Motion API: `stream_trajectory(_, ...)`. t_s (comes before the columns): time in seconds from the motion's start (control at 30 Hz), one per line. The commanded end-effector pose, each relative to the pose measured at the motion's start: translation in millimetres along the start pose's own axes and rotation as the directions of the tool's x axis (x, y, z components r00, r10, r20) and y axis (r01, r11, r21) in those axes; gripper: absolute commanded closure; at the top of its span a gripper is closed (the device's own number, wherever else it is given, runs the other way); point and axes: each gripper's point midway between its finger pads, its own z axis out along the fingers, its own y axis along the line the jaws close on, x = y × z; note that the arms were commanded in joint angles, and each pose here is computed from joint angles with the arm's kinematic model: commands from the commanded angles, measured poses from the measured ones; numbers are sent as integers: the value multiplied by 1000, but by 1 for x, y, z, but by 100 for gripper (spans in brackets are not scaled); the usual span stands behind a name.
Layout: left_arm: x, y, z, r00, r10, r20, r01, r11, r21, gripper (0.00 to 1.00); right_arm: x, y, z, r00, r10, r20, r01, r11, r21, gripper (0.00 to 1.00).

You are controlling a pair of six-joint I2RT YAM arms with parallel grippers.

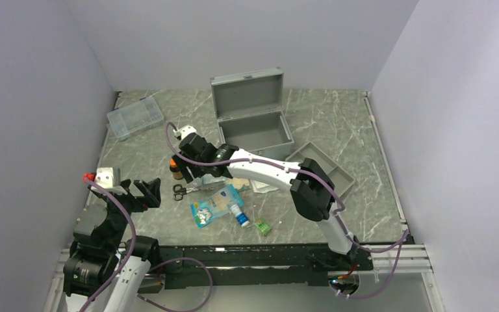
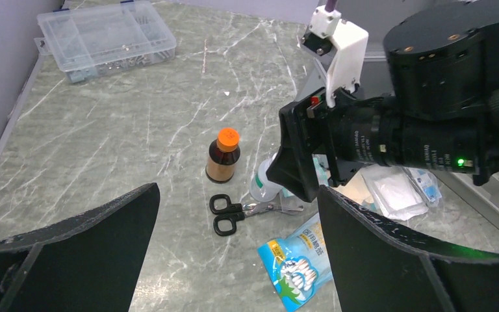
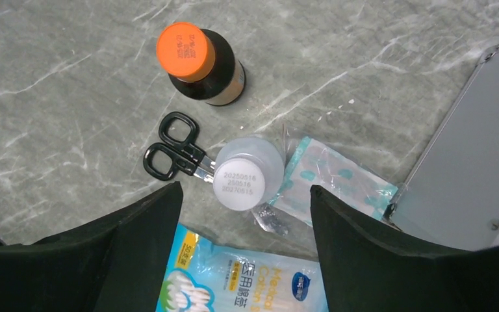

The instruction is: Organize the medicine kit

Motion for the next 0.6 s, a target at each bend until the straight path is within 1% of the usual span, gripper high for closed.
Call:
stream_trajectory(0.0, -5, 2, -1, 999, -18, 28, 19, 1000, -15, 1, -10, 6, 7, 999, 18, 29, -19, 1000, 7, 28)
stream_trajectory(0.03, -5, 2, -2, 999, -18, 30, 19, 1000, -15, 1, -9, 5, 9, 999, 19, 28, -19, 1000, 10, 31)
stream_trajectory(0.1, -5, 2, -2, 999, -20, 32, 20, 1000, -15, 1, -8, 6, 11, 999, 17, 27, -17, 1000, 10, 40)
stream_trajectory(0.37, -5, 2, -2, 999, -17, 31, 17, 1000, -11, 1, -5, 5, 18, 1000, 11, 29, -11, 1000, 26, 63)
stream_trajectory(0.5, -5, 2, -2, 999, -17, 32, 17, 1000, -10, 1, -7, 6, 17, 999, 7, 34, -8, 1000, 25, 66)
stream_trajectory(0.57, -5, 2, -1, 999, -17, 31, 17, 1000, -11, 1, -9, 7, 17, 999, 5, 38, -6, 1000, 27, 64)
